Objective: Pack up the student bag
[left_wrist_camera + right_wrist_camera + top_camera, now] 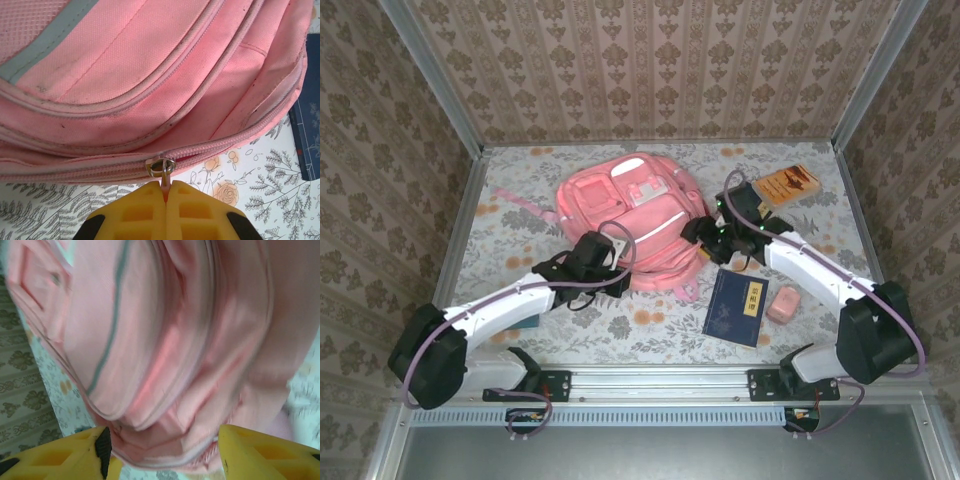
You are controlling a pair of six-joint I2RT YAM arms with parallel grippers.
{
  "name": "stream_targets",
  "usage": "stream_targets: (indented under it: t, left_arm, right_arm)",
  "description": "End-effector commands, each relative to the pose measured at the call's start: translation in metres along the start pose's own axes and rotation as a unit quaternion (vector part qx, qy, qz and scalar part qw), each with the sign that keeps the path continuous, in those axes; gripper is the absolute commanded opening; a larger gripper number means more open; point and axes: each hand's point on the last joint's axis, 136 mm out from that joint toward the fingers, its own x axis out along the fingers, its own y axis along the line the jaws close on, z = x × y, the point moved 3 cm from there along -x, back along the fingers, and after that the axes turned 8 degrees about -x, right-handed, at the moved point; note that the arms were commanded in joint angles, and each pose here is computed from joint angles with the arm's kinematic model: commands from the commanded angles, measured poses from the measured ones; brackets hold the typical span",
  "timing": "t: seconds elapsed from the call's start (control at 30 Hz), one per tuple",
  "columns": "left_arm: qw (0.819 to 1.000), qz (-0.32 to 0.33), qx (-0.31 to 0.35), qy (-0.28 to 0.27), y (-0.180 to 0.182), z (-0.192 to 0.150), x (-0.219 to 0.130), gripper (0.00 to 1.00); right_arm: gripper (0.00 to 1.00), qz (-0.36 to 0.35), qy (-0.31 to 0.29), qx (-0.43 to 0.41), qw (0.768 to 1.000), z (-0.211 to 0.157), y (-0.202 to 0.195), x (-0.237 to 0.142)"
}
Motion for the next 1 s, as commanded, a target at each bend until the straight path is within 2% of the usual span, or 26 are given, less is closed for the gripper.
stream_targets:
  t: [0.0, 0.1, 0.17, 0.23, 0.3, 0.47, 0.67, 0.8, 0.87, 0.97]
  left_arm:
    - [0.998, -0.032, 0.025, -0.038, -0.019, 0.025, -0.005, 0.0]
    - [0.999, -0.029, 0.025, -0.035, -0.019, 0.024, -0.005, 0.0]
    - [0.999, -0.024, 0.026, -0.036, -0.019, 0.025, -0.006, 0.0]
    - [0.999, -0.016, 0.024, -0.038, -0.016, 0.025, -0.008, 0.0]
    - [0.999, -0.007, 0.021, -0.035, -0.013, 0.023, -0.008, 0.0]
    - [0.999, -0.003, 0.02, -0.033, -0.012, 0.022, -0.009, 0.0]
    - [0.999, 0.002, 0.022, -0.033, -0.01, 0.023, -0.009, 0.0]
    - [0.999, 0.017, 0.021, -0.032, -0.006, 0.022, -0.009, 0.0]
    - [0.999, 0.042, 0.018, -0.029, 0.003, 0.02, -0.011, 0.0]
    - [0.996, 0.092, 0.008, -0.016, 0.024, 0.013, -0.016, 0.0]
  right_arm:
    - [0.6, -0.013, 0.017, 0.079, 0.997, -0.023, -0.004, 0.011]
    - [0.6, -0.012, 0.027, 0.107, 0.994, -0.036, -0.001, 0.018]
    - [0.58, -0.04, 0.029, 0.141, 0.989, -0.041, -0.013, 0.022]
    - [0.56, -0.071, 0.017, 0.184, 0.98, -0.045, -0.032, 0.025]
    - [0.54, -0.064, -0.003, 0.208, 0.976, -0.043, -0.037, 0.029]
    - [0.46, -0.05, -0.013, 0.196, 0.979, -0.03, -0.029, 0.036]
    - [0.54, -0.058, 0.0, 0.187, 0.981, -0.029, -0.029, 0.051]
    - [0.44, -0.07, 0.011, 0.188, 0.98, -0.032, -0.036, 0.06]
    - [0.35, -0.079, 0.005, 0.187, 0.979, -0.033, -0.041, 0.06]
    - [0.28, -0.093, -0.008, 0.187, 0.978, -0.031, -0.052, 0.058]
